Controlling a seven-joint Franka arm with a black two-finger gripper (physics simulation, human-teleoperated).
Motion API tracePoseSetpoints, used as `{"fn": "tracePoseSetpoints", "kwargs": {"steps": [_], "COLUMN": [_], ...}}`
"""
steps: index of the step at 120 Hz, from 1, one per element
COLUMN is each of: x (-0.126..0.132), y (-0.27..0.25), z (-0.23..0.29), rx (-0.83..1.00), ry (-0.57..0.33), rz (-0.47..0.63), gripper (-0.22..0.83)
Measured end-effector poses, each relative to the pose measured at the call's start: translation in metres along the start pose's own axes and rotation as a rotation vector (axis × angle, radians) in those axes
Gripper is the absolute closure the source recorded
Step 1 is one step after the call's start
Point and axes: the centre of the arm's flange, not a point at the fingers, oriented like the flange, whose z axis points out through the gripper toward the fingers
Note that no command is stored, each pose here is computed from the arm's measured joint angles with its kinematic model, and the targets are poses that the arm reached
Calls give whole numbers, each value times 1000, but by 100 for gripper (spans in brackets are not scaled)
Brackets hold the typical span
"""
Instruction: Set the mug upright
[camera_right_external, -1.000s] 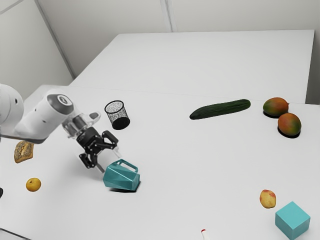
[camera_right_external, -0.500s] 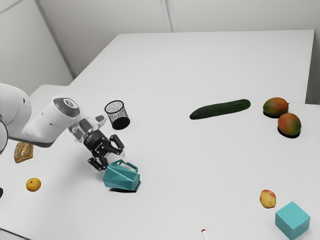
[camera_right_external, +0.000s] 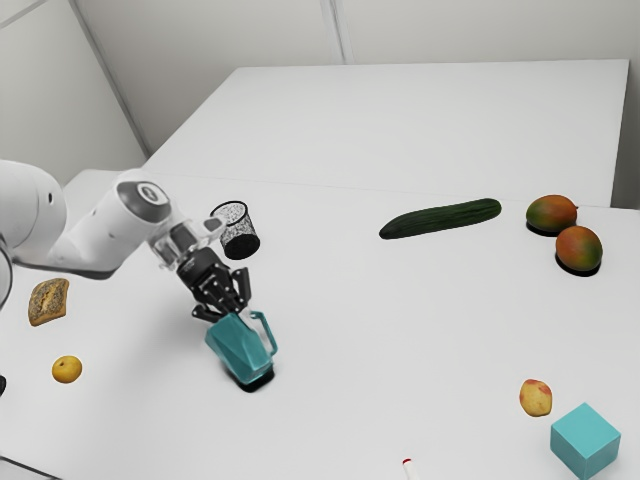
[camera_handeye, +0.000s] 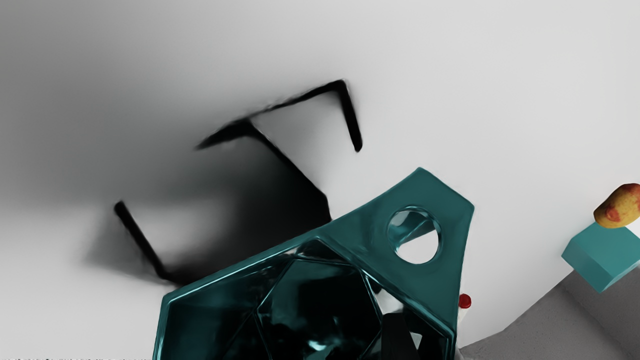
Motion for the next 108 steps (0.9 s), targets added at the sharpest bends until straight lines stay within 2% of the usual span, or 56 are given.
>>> {"fn": "tracePoseSetpoints", "kwargs": {"steps": [13, 34, 54, 81, 108], "x": [-6, -28, -38, -35, -26], "y": [12, 65, 97, 114, 116], "z": [1, -3, -4, -8, -14], "rx": [62, 307, 533, 705, 750], "ry": [16, 97, 195, 323, 409], "rz": [21, 171, 288, 374, 400], "gripper": [77, 78, 78, 78, 78]}}
